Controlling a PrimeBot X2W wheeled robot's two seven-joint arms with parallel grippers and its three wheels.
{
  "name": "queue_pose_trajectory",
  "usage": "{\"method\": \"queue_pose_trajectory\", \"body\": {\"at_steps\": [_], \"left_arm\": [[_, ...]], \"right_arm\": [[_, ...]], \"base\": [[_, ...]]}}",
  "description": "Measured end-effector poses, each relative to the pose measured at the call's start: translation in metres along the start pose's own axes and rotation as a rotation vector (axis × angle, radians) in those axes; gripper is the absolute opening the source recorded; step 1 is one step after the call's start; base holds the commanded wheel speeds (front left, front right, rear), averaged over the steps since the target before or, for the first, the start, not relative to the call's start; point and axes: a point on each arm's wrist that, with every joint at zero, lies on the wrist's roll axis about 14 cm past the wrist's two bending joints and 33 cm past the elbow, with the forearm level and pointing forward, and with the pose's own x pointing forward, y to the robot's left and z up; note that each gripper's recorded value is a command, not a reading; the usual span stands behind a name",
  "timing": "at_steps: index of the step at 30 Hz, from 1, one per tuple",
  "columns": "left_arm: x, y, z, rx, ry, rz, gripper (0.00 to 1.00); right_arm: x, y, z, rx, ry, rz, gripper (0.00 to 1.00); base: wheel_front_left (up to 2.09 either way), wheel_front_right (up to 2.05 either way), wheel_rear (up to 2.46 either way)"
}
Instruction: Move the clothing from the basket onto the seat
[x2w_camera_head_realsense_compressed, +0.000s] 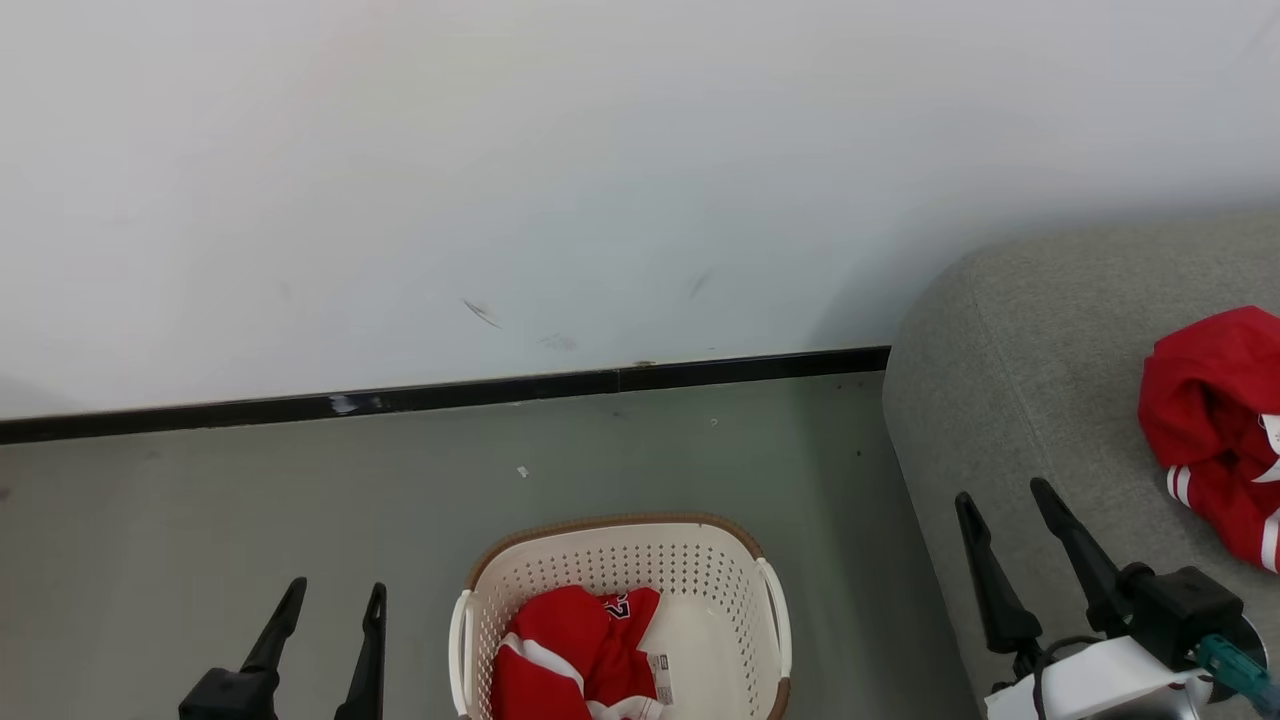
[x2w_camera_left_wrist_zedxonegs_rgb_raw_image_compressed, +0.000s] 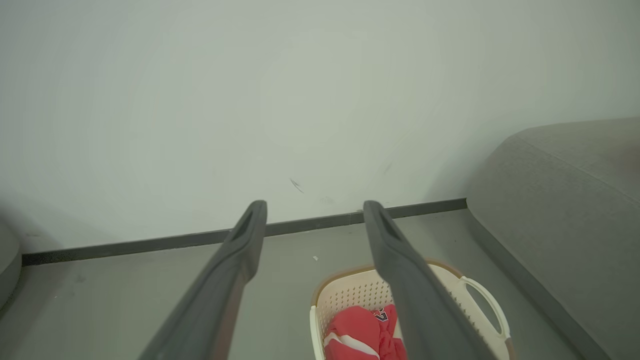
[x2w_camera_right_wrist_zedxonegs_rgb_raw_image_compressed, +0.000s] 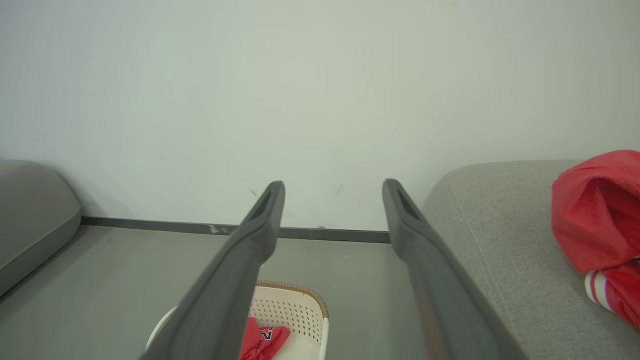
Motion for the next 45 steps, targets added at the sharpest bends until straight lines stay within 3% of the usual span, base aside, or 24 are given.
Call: {"method": "queue_pose_trajectory", "body": {"at_steps": [12,29,45], "left_arm": [[0.023,-0.043,-0.022,0.016,0.097,-0.167,1.00],[0.053,-0.096,-0.088,0.127,0.306,-0.411,1.00],[0.091,-0.117,-0.146,0.204,0.421,-0.516,1.00]], "right_arm": [[0.003,-0.017,0.000,-0.030,0.001,-0.045,1.00],[0.009,-0.047,-0.004,-0.078,0.017,-0.130,1.00],[0.047,-0.063,-0.004,-0.100,-0.019,-0.158,1.00]], "base": [[0.00,0.00,0.00],[0.00,0.00,0.00],[0.00,0.00,0.00]]}}
